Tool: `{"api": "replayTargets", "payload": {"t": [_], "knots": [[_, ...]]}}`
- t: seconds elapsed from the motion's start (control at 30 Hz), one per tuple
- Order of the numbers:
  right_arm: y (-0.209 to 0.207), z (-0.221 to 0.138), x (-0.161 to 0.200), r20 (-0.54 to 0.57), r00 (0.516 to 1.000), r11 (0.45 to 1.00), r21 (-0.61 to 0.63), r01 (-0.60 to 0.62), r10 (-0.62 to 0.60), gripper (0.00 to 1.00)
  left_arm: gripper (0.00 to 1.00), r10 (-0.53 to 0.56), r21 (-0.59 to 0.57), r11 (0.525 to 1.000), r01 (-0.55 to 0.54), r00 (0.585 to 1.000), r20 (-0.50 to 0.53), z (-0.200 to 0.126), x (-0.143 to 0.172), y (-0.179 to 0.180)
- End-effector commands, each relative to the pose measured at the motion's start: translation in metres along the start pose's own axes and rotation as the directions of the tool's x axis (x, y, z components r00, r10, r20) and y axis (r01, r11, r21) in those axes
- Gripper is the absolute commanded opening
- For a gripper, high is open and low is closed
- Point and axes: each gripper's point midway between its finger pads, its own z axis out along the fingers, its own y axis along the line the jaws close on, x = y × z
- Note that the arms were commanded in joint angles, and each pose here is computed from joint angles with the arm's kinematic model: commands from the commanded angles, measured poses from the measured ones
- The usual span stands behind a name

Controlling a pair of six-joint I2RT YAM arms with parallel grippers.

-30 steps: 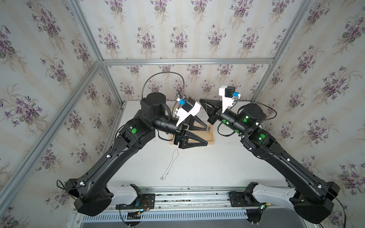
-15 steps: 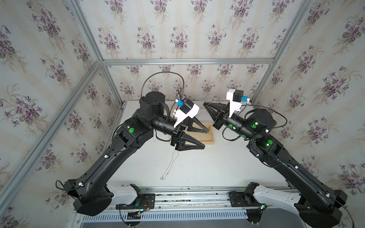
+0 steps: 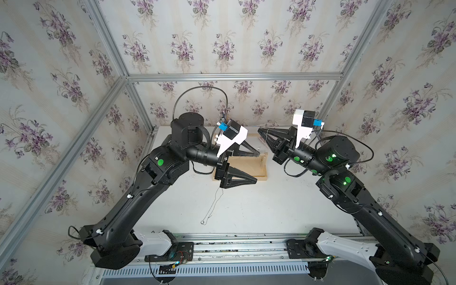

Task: Hang the necklace on the jewelry display stand
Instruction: Hang the necklace on the stand.

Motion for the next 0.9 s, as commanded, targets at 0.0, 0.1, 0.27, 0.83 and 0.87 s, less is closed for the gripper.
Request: {"api": "replayTargets", "payload": {"t": [0.0, 0.1, 0.27, 0.83, 0.87], "knots": [[0.008, -0.001, -0.002, 0.001, 1.0, 0.999, -0.042, -0.002, 0.002, 0.0, 0.97, 0.064, -0.026, 0.998, -0.063, 0.998, 0.027, -0.003, -0.011, 0.001], [0.011, 0.0, 0.0, -0.003, 1.0, 0.998, -0.061, -0.002, 0.001, 0.0, 0.97, 0.068, -0.032, 0.997, -0.068, 0.997, 0.026, -0.002, -0.012, 0.004], [0.012, 0.002, 0.003, -0.012, 1.0, 0.997, -0.076, -0.002, 0.001, 0.0, 0.97, 0.071, -0.022, 0.997, -0.071, 0.997, 0.023, 0.001, -0.014, 0.008], [0.019, -0.002, 0.001, 0.009, 1.0, 0.994, -0.108, 0.0, 0.001, 0.0, 0.94, 0.044, 0.019, 0.999, -0.045, 0.999, 0.027, 0.002, -0.017, 0.013], [0.018, -0.001, 0.001, 0.01, 1.0, 0.994, -0.108, 0.0, 0.001, 0.0, 0.94, 0.039, 0.027, 0.999, -0.04, 0.999, 0.026, 0.003, -0.016, 0.012]]}}
